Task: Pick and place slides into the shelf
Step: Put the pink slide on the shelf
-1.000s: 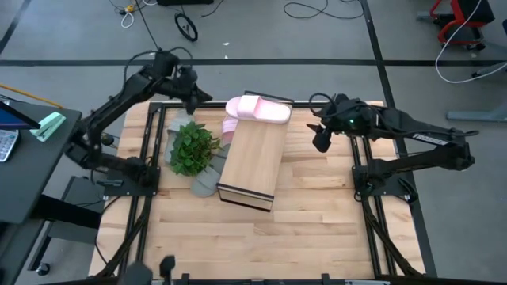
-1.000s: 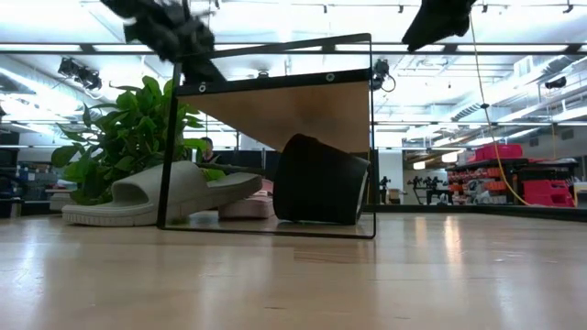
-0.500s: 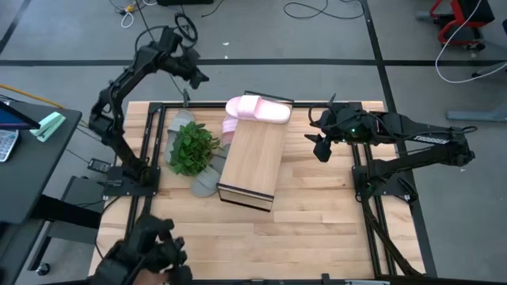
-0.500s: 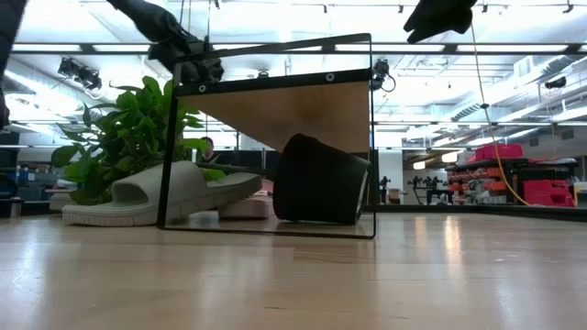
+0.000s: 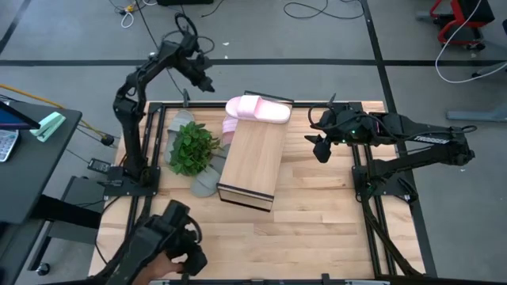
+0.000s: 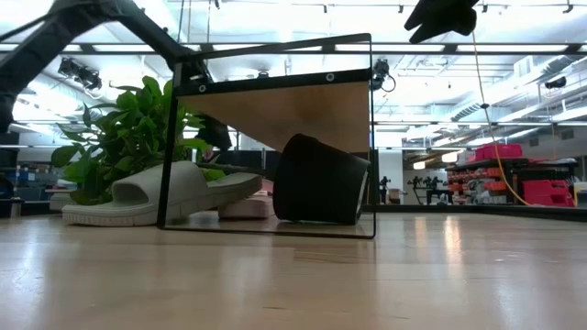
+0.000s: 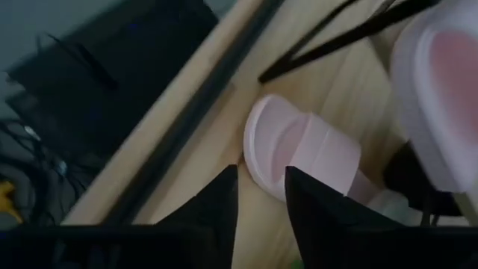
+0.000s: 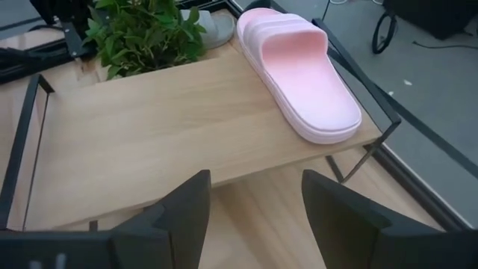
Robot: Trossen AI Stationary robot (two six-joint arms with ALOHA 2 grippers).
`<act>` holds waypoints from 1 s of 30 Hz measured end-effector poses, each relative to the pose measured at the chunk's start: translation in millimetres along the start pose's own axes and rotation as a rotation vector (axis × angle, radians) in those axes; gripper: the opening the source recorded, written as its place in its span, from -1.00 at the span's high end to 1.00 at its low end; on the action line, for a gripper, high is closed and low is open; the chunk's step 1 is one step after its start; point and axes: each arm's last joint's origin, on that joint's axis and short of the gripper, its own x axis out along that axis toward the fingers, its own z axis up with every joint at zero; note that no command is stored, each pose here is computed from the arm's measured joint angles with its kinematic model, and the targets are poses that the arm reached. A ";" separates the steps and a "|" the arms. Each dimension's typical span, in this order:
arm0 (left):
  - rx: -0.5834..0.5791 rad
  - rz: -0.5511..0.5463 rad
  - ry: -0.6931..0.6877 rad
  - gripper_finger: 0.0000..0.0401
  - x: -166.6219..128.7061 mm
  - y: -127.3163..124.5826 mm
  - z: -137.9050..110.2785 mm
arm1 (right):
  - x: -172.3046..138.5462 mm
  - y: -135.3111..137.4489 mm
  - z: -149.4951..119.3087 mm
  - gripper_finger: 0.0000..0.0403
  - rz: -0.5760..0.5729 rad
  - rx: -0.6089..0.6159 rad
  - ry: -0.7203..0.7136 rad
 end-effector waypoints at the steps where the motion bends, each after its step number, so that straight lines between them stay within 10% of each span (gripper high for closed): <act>1: 0.001 -0.008 0.017 0.38 5.2 1.1 -0.6 | 0.0 0.0 0.0 -0.08 0.000 0.006 0.000; 30: 0.052 -0.125 0.128 0.03 77.5 6.2 -0.1 | -1.5 5.4 -1.7 -0.08 0.027 0.045 0.004</act>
